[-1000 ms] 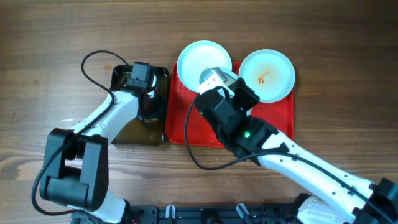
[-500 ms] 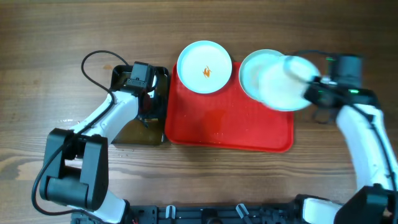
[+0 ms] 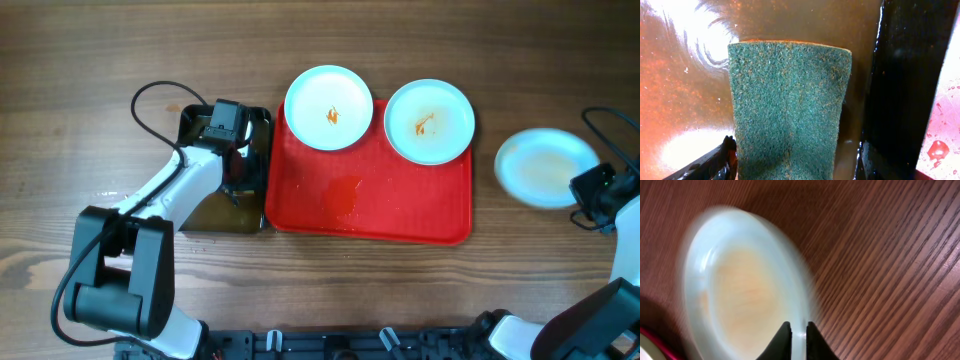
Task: Clean dirty plates on tray and stack at the side
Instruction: 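Lift the cleaned lower plate with the right gripper and place it right of tray, then move the right gripper back and pull the upper-right plate down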
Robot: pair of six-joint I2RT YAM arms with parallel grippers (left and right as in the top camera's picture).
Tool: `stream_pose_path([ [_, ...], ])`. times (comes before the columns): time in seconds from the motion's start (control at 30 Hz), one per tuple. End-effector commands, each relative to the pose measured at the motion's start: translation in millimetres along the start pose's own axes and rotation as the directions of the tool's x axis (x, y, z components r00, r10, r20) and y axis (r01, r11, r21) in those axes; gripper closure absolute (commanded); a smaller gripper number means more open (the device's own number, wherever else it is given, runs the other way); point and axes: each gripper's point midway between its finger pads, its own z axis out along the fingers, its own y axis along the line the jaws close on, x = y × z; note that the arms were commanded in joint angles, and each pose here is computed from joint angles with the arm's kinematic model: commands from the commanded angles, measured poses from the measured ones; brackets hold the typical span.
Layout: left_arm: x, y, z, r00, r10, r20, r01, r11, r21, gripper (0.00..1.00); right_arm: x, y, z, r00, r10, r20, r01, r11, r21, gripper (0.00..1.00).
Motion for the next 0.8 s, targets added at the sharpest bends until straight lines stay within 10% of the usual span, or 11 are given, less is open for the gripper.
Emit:
stream_pose_path([
  [0.0, -5, -3, -7, 1.000, -0.010, 0.025, 0.009, 1.000, 0.019, 0.24, 1, 0, 3, 1.000, 0.008, -0.007, -0.008, 1.000, 0.000, 0.91],
  [0.23, -5, -3, -7, 1.000, -0.010, 0.025, 0.009, 1.000, 0.019, 0.24, 9, 52, -6, 0.993, -0.113, -0.044, 0.095, 0.950, -0.299, 0.94],
  [0.57, -5, -3, -7, 1.000, -0.010, 0.024, 0.010, 1.000, 0.019, 0.24, 57, 161, -44, 0.868, -0.492, 0.066, 0.454, 0.734, -0.505, 0.49],
  [0.77, -5, -3, -7, 1.000, -0.010, 0.024, 0.009, 1.000, 0.019, 0.23, 115, 195, -27, 0.769, -0.637, 0.053, 0.611, 0.707, -0.358, 0.41],
])
